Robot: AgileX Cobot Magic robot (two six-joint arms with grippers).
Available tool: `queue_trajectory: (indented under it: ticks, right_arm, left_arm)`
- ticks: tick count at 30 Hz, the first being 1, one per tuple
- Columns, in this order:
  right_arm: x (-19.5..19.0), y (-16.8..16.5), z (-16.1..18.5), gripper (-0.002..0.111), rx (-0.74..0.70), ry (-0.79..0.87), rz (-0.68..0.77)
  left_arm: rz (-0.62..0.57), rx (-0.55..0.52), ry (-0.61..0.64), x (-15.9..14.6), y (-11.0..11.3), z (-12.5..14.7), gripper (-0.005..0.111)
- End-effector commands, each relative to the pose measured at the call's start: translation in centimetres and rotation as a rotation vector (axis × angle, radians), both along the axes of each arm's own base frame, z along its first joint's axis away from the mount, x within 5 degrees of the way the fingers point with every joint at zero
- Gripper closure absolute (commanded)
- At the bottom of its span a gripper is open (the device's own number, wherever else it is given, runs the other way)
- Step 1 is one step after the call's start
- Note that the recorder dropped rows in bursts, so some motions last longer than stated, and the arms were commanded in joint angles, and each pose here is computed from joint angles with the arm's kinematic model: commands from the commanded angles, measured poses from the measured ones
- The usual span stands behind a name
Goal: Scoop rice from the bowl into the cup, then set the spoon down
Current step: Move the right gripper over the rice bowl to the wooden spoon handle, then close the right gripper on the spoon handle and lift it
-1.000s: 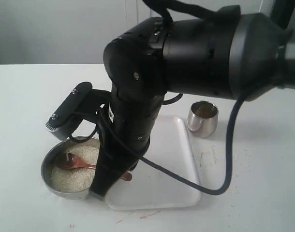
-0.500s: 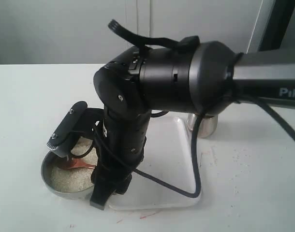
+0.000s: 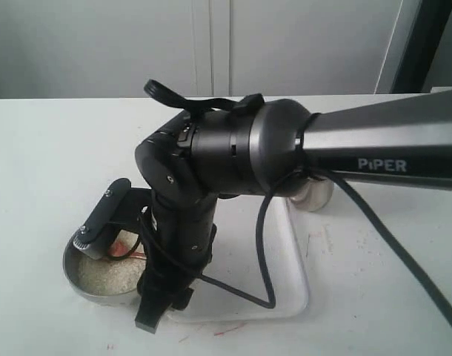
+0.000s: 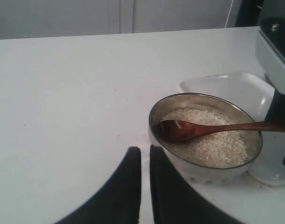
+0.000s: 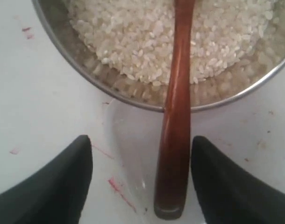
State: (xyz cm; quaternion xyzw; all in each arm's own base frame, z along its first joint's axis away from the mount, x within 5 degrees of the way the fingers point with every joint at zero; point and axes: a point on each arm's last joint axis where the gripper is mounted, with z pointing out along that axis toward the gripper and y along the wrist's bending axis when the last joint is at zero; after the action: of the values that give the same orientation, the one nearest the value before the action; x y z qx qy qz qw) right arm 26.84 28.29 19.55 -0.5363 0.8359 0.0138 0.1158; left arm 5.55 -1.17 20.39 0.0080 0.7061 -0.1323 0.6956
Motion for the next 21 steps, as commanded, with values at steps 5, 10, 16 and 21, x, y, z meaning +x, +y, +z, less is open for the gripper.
queue_trajectory:
  ticks: [5, 10, 16, 21]
  right_arm:
    - [0.29, 0.12, -0.1, 0.059, 0.012, -0.022, 0.011]
    - [0.29, 0.12, -0.1, 0.066, 0.012, -0.022, 0.011]
    - [0.3, 0.13, -0.09, 0.073, 0.014, -0.023, 0.011]
    - [0.3, 0.13, -0.09, 0.08, 0.014, -0.023, 0.011]
  left_arm:
    - [-0.001, -0.014, -0.007, -0.02, 0.0, 0.24, 0.092]
    - [-0.001, -0.014, -0.007, -0.02, 0.0, 0.24, 0.092]
    - [-0.001, -0.014, -0.007, -0.02, 0.0, 0.24, 0.092]
    - [-0.001, -0.014, -0.007, -0.02, 0.0, 0.24, 0.092]
